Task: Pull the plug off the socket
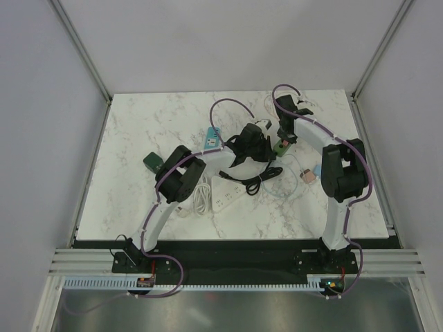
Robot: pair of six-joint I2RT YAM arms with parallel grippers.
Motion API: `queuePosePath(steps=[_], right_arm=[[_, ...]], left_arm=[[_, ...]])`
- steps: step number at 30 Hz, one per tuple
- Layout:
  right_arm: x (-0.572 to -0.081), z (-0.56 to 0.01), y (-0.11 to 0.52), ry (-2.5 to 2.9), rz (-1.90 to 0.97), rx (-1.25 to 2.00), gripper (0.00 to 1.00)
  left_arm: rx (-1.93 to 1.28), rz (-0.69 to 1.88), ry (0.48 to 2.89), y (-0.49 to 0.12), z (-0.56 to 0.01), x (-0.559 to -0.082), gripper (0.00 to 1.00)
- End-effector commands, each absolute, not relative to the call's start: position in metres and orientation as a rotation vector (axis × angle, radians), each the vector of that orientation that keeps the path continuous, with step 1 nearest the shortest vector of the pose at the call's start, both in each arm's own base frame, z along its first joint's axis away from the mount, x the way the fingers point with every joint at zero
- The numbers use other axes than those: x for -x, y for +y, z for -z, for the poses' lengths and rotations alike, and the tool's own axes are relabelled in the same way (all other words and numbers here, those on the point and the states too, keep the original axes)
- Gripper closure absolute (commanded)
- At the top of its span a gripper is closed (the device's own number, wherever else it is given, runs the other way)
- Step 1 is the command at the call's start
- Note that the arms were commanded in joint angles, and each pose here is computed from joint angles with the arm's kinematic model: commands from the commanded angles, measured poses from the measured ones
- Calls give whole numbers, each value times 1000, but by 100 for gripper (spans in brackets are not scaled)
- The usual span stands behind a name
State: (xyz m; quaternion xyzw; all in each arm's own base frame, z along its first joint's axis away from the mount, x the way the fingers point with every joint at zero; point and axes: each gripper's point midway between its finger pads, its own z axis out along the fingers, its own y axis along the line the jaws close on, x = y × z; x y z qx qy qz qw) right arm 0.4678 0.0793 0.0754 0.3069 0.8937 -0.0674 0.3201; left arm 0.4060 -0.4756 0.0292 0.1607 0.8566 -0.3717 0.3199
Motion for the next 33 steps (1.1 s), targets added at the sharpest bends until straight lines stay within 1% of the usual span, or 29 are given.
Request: queuePosePath(steps=[1, 4, 5, 6, 7, 8, 9, 11, 12, 13, 16, 17, 19, 20, 23, 27, 33], right_arm=[[-480, -126, 91, 2283, 71, -707, 100], [-473, -115, 98, 2335, 43, -664, 100], [-473, -112, 99, 2339, 29, -663, 100], [-469, -112, 101, 2339, 20, -660, 100], [-459, -99, 100, 2367, 27, -655, 100], [-458, -97, 106, 2373, -17, -647, 100], [-455, -102, 107, 2363, -42, -642, 100], [-446, -94, 106, 2368, -46, -646, 100], [-443, -100, 106, 2354, -55, -645, 100], [-438, -96, 104, 2362, -46, -645, 100], [-433, -102, 103, 2350, -61, -627, 100], [-434, -108, 102, 2336, -62, -613, 100], [-432, -110, 98, 2326, -51, -610, 100], [-434, -113, 98, 2313, -62, -606, 100], [-436, -118, 103, 2309, -94, -580, 100], [-438, -115, 108, 2324, -118, -568, 100], [-440, -108, 117, 2336, -179, -567, 100]], left_arm=[[-453, 1000, 2284, -473, -22, -396, 88], [-468, 1050, 2235, -465, -52, -394, 81], [-462, 1100, 2186, -462, -67, -398, 75], [-452, 1129, 2197, -454, -63, -391, 71], [-419, 1190, 2143, -451, -89, -393, 65], [-412, 1228, 2117, -449, -97, -391, 54], [-419, 1273, 2073, -450, -107, -388, 50], [-420, 1300, 2054, -453, -115, -388, 49], [-441, 1338, 2029, -459, -123, -388, 48], [-413, 1362, 2058, -461, -114, -389, 48], [-395, 1449, 2043, -474, -121, -392, 51], [-379, 1456, 2060, -477, -109, -394, 54], [-335, 1490, 2059, -485, -108, -401, 60], [-325, 1503, 2084, -487, -94, -401, 66], [-321, 1551, 2056, -497, -94, -402, 72], [-300, 1523, 2094, -501, -77, -405, 74], [-173, 1415, 2270, -493, -36, -409, 79]])
